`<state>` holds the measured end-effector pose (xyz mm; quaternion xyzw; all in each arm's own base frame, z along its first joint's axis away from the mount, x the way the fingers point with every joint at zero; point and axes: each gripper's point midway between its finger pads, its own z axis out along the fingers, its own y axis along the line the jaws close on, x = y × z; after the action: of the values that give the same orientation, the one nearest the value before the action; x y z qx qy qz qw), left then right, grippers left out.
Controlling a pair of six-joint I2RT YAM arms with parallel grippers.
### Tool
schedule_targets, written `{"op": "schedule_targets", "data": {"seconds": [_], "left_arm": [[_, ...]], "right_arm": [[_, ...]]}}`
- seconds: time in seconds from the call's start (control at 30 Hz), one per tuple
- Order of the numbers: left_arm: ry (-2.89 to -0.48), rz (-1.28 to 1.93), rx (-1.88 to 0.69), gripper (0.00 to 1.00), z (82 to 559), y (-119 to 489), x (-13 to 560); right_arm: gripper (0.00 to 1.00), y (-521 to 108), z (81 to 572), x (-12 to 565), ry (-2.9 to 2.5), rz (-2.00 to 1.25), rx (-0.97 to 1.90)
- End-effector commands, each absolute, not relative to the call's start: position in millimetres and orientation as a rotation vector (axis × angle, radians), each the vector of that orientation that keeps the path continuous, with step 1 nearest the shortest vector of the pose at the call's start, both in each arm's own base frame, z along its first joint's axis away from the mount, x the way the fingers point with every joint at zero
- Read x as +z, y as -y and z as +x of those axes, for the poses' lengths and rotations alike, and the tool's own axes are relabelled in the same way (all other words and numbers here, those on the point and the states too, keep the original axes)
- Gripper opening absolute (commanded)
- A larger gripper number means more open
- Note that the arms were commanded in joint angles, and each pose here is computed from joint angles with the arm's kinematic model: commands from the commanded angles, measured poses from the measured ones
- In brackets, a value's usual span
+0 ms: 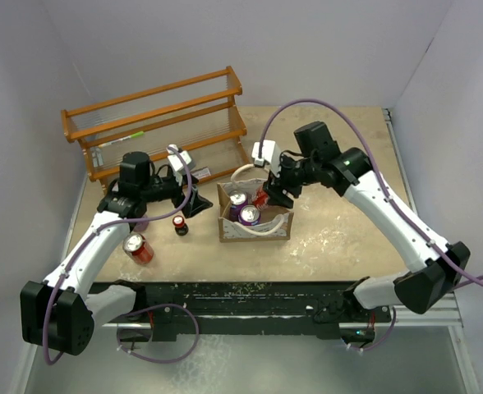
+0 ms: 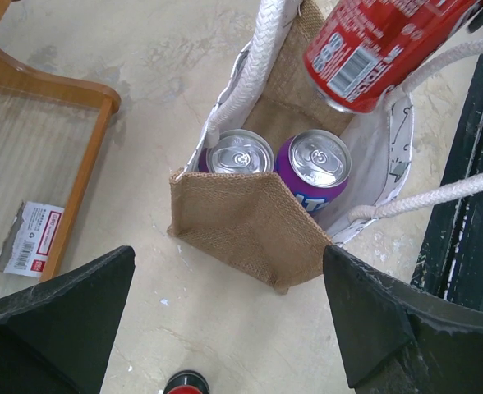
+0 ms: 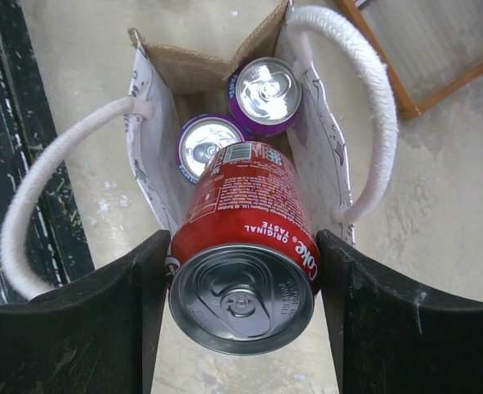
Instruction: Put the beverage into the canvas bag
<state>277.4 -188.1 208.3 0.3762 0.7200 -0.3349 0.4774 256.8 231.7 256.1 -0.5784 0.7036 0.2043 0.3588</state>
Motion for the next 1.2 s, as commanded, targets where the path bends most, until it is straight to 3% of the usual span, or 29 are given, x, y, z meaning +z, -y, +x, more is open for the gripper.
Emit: {"op": "schedule_targets", "data": {"seconds": [0.0, 1.17], "left_arm": [[-1.690, 0.946, -0.838, 0.98, 275, 193, 218], [-1.670, 0.957, -0.804, 0.99, 275, 191, 226]], "right_arm": [[0.14, -246, 282, 275, -1.683, -1.475, 0.434], [0.15, -256, 315, 196, -1.682, -1.637, 0.107]]}}
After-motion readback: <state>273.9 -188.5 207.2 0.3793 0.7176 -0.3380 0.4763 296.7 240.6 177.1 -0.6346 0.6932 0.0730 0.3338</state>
